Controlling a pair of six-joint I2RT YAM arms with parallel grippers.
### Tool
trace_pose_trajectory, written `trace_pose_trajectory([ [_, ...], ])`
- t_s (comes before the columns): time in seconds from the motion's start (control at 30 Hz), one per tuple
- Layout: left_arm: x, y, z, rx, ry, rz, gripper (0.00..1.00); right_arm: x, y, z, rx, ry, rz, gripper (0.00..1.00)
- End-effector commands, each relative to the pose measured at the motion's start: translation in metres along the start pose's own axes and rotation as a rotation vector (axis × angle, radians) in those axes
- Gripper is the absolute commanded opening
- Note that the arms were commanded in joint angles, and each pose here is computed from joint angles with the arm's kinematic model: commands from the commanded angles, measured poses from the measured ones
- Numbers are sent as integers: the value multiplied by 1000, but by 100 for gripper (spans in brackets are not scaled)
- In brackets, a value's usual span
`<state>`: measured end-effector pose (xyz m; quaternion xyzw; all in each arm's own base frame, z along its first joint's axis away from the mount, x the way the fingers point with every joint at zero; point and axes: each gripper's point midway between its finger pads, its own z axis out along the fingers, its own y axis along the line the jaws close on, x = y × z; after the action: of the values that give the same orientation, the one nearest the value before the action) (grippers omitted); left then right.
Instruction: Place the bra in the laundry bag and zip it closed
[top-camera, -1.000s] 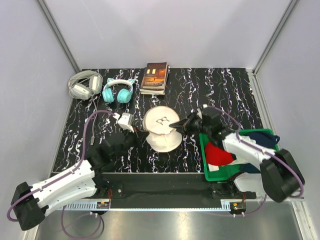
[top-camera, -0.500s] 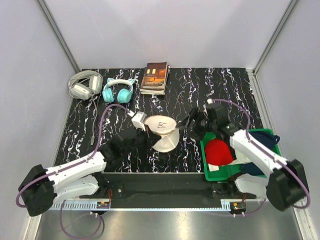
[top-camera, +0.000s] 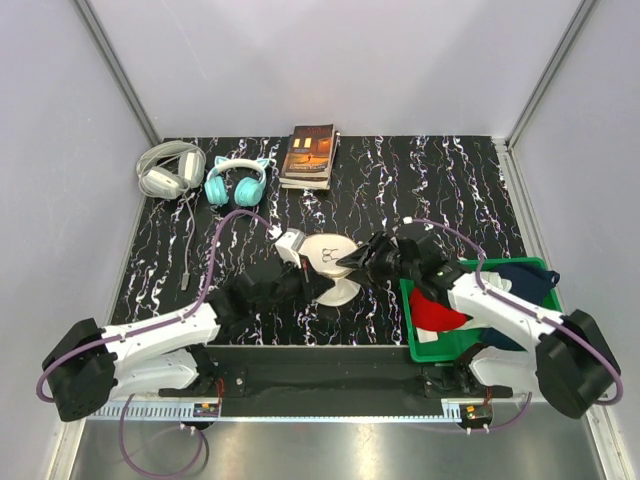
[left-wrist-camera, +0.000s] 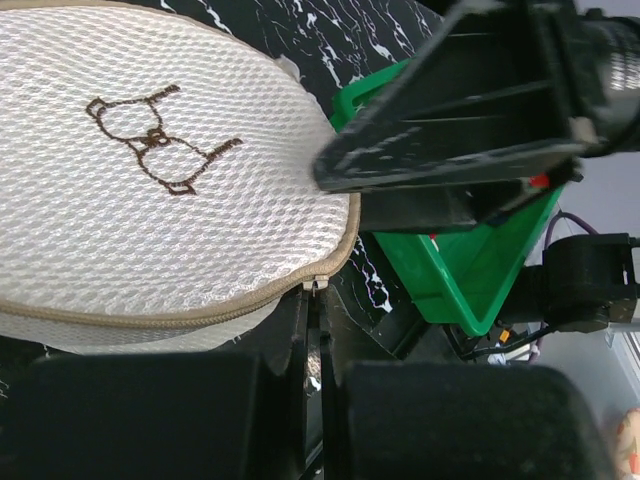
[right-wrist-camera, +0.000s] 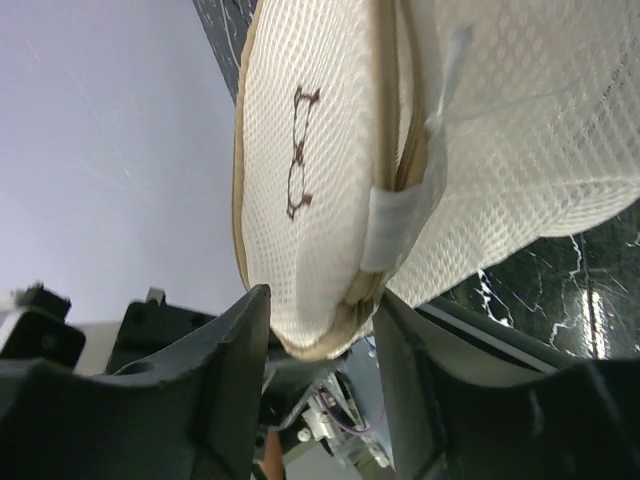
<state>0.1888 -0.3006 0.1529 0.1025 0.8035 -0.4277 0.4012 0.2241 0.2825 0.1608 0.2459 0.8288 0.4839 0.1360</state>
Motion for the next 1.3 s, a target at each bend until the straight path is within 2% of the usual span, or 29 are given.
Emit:
trace_pose_trajectory([
  [0.0, -25, -26, 0, 76, -79, 9, 0, -7, 25, 14, -101, -16, 68, 48],
  [0.03, -25, -25, 0, 76, -77, 12, 0, -7, 22, 17, -95, -16, 75, 43],
  [0.07, -26, -26, -1, 75, -79, 18, 0, -9, 22, 17, -97, -22, 79, 31],
  [0.1, -27, -24, -1, 63, -79, 19, 0, -12, 19, 18, -91, -40, 80, 25],
  [0.17, -32, -5, -5, -56, -99, 14, 0, -18, 18, 14, -90, -55, 70, 9],
  [0.23, -27, 25, -14, -196, -73, 10, 0, -31, 13, 8, -87, -67, 55, 2],
  [0.33, -31, 77, -31, -396, -84, -36, 0, -44, 13, 3, -100, -31, -2, 0],
  [0.4, -35, 104, -43, -475, -105, -99, 0, -41, 23, 4, -128, 50, -73, 0],
  [0.47, -35, 112, -53, -496, -121, -126, 0, -33, 29, 5, -151, 136, -109, 0],
  [0.6, -49, 87, -55, -355, -169, -96, 0, -36, 40, 15, -159, 198, -202, 0],
  [0.7, -45, 53, -44, -193, -136, -80, 0, -41, 47, 24, -152, 213, -248, 1],
  [0.83, -47, 10, -29, -76, -143, -55, 0, -52, 39, 32, -58, 200, -290, 33],
  [0.87, -45, 6, -26, -72, -139, -70, 0, -54, 28, 33, -7, 187, -298, 47],
  [0.93, -43, 2, -18, -81, -126, -87, 0, -55, 19, 26, 45, 159, -311, 58],
  [0.97, -42, 4, -15, -94, -123, -105, 0, -55, 0, 22, 111, 131, -303, 68],
  [1.1, -35, 12, 0, -139, -92, -124, 0, -52, -24, -14, 214, 32, -336, 85],
  [1.17, -32, 10, 4, -131, -80, -123, 0, -48, -46, -28, 316, 20, -359, 87],
  [1.27, -29, 6, 9, -109, -73, -133, 0, -36, -49, -43, 310, 3, -333, 88],
])
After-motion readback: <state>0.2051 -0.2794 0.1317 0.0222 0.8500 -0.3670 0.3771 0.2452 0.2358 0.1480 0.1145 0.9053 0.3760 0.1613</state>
